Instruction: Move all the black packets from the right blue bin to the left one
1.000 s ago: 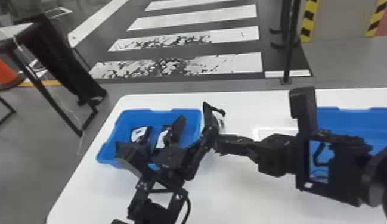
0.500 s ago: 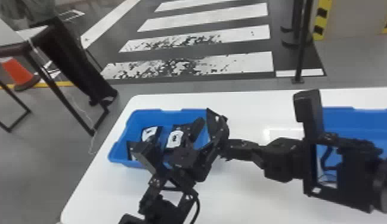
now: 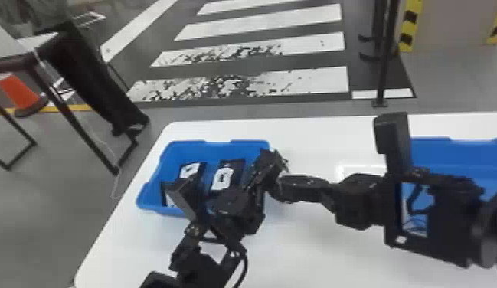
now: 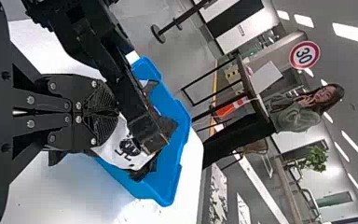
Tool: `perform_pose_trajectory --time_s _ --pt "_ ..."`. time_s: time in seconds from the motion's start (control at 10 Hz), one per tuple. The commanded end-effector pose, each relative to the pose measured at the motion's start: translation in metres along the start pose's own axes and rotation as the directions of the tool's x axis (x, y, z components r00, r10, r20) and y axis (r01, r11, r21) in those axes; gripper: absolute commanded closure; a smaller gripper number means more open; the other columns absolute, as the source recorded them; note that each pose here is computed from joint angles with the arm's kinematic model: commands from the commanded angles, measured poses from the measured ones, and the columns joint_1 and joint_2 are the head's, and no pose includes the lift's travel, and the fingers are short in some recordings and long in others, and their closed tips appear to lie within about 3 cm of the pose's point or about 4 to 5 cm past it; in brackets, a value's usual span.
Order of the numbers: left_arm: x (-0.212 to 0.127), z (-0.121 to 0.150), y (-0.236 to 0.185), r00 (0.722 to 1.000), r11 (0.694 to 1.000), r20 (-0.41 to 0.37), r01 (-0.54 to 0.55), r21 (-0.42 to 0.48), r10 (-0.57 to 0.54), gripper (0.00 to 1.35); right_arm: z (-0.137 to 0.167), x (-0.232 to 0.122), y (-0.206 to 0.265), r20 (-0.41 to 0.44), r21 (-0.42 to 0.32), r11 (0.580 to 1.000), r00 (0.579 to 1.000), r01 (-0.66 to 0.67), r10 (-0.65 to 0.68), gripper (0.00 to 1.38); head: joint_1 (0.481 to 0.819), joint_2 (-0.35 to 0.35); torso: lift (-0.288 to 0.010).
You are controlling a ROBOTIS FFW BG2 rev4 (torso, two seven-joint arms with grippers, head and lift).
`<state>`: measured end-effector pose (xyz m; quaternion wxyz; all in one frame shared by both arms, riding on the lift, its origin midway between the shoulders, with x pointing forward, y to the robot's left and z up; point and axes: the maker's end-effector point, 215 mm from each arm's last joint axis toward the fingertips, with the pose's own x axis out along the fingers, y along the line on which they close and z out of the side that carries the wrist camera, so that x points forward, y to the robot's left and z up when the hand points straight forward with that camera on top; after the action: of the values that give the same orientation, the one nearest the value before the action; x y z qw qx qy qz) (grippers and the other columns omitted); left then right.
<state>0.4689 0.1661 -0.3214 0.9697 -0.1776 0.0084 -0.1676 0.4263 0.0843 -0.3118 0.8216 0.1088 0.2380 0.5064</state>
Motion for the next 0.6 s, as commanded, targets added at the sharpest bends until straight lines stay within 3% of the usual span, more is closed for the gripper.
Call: perform_pose_trajectory --time_s 0.0,0.1,0.2,0.3,0.4,0.5 --pt "-0.001 0.012 0.006 0.999 1.0 0.033 -0.008 0.001 0.008 1.22 0.0 0.001 -0.004 0.005 0.0 1.0 1.0 0.007 -0.007 1.15 0.695 0.304 -0.168" --pt "0.0 0.023 0.011 0.998 1.0 0.06 -0.015 0.009 0.015 1.22 0.002 0.001 -0.006 0.012 0.002 1.0 1.0 0.008 -0.008 1.11 0.695 0.308 -0.168" --pt "-0.002 0.031 0.019 0.996 0.999 0.083 -0.031 0.016 0.029 1.22 0.004 0.002 -0.008 0.025 0.009 1.0 1.0 0.007 -0.008 0.89 0.695 0.314 -0.168" --pt "-0.005 0.043 0.037 0.991 0.997 0.116 -0.068 0.041 0.063 1.22 0.007 0.002 -0.011 0.051 0.023 1.0 0.999 -0.006 0.005 0.57 0.695 0.322 -0.168" --pt "-0.01 0.061 0.066 0.98 0.987 0.162 -0.132 0.093 0.115 1.22 0.007 -0.003 -0.018 0.08 0.056 0.998 0.997 -0.008 0.004 0.31 0.695 0.329 -0.168" --pt "-0.018 0.085 0.104 0.96 0.953 0.215 -0.223 0.204 0.178 1.22 0.006 -0.013 -0.03 0.103 0.085 0.996 0.994 0.011 -0.02 0.15 0.695 0.35 -0.168"
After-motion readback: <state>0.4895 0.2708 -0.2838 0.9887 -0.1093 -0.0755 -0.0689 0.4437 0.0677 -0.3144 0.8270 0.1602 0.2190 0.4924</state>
